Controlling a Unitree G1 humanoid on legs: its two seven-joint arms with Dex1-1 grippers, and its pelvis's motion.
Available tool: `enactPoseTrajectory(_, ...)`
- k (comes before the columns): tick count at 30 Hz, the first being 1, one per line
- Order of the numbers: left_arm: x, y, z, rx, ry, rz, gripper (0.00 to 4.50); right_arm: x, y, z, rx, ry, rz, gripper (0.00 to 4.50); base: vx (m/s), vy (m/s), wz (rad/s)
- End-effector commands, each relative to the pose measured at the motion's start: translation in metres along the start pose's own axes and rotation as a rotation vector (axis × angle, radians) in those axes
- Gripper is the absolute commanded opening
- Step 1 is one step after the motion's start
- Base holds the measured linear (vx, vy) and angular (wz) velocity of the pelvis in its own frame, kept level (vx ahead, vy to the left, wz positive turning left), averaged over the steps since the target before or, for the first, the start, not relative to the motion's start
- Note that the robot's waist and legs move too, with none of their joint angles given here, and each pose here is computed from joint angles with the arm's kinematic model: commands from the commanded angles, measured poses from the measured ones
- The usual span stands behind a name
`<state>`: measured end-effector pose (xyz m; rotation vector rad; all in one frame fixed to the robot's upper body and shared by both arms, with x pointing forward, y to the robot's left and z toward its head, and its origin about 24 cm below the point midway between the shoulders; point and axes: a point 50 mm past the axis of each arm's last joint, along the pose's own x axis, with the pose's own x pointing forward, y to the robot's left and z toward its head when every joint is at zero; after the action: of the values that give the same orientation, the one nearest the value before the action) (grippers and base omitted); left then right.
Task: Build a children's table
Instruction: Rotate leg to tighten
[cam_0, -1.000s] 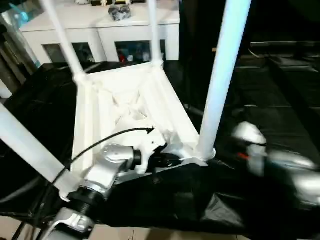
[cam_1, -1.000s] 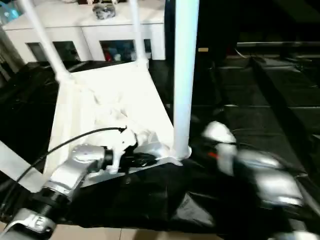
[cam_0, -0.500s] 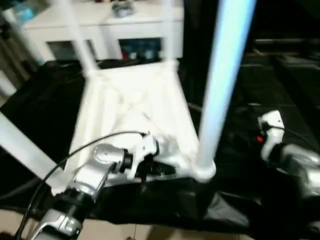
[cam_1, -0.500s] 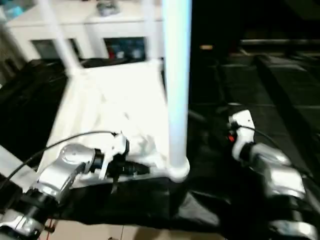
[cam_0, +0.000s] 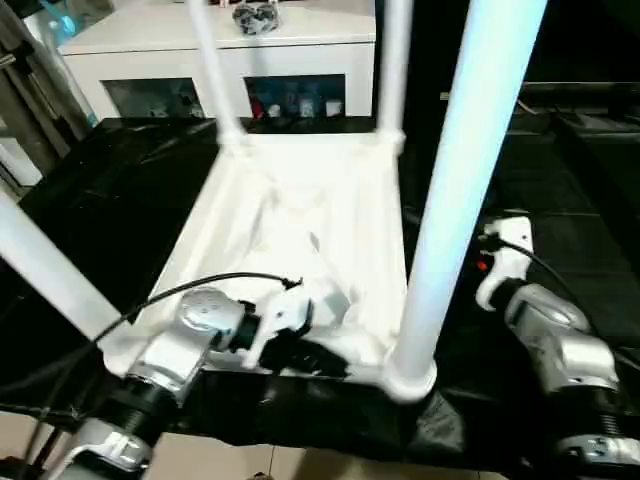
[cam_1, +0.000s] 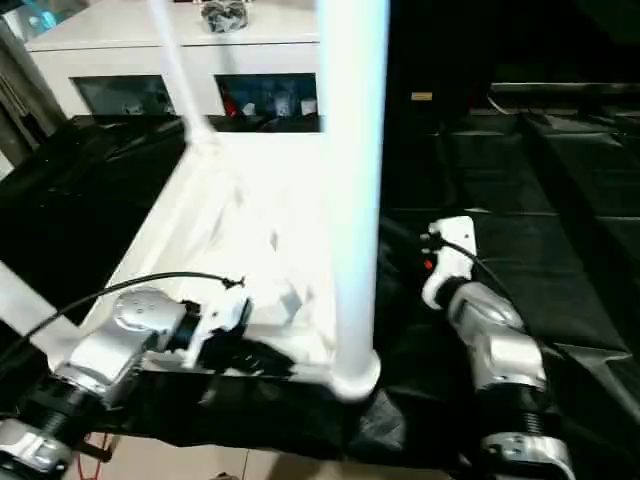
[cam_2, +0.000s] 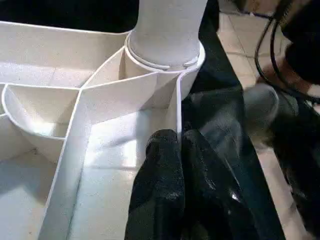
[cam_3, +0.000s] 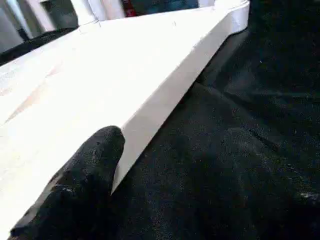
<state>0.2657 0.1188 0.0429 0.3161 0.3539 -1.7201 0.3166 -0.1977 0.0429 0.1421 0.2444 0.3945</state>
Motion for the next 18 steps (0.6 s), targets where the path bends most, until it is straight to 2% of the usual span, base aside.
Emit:
enactPoseTrajectory(1, -0.009, 0.004, 0.01, 0.06, -0.038, 0.056, 0.0, 0.002, 0.008, 0.001, -0.013, -0.011, 0.01, 3.6, 0.0, 0.0, 0.0)
enactPoseTrajectory(3, -0.015, 0.006, 0.01, 0.042, -0.076, 0.137, 0.0, 0.003, 0.014, -0.001, -0.011, -0.011, 0.026, 3.6, 0.0, 0.0, 0.0)
enactPoseTrajectory(4, -0.016, 0.006, 0.01, 0.037, -0.086, 0.149, 0.44, 0.003, 0.015, -0.001, -0.011, -0.012, 0.03, 3.69, 0.0, 0.0, 0.0)
enactPoseTrajectory(7, -0.024, 0.003, 0.012, 0.009, -0.134, 0.208, 0.57, 0.003, 0.02, 0.0, -0.016, -0.024, 0.03, 3.69, 0.0, 0.0, 0.0)
enactPoseTrajectory(11, -0.042, 0.0, 0.025, -0.03, -0.326, 0.454, 0.96, -0.002, 0.02, 0.008, -0.062, -0.052, -0.058, 3.69, 0.0, 0.0, 0.0)
enactPoseTrajectory(12, -0.043, 0.001, 0.026, -0.031, -0.331, 0.495, 0.96, -0.004, 0.019, 0.008, -0.065, -0.055, -0.065, 3.69, 0.0, 0.0, 0.0)
enactPoseTrajectory(13, -0.048, 0.003, 0.025, -0.039, -0.347, 0.623, 0.97, -0.007, 0.019, 0.01, -0.077, -0.064, -0.088, 3.69, 0.0, 0.0, 0.0)
enactPoseTrajectory(14, -0.059, 0.003, 0.019, -0.108, -0.361, 0.881, 1.08, -0.016, 0.017, 0.014, -0.119, -0.07, -0.14, 3.69, 0.0, 0.0, 0.0)
enactPoseTrajectory(15, -0.061, 0.003, 0.018, -0.123, -0.363, 0.918, 1.22, -0.017, 0.017, 0.014, -0.126, -0.07, -0.148, 3.69, 0.0, 0.0, 0.0)
enactPoseTrajectory(17, -0.071, -0.003, 0.003, -0.27, -0.368, 1.195, 1.38, -0.028, 0.019, 0.016, -0.167, -0.075, -0.174, 4.02, 0.0, 0.0, 0.0)
enactPoseTrajectory(18, -0.072, -0.006, 0.0, -0.295, -0.382, 1.252, 1.37, -0.031, 0.022, 0.016, -0.164, -0.077, -0.179, 4.06, 0.0, 0.0, 0.0)
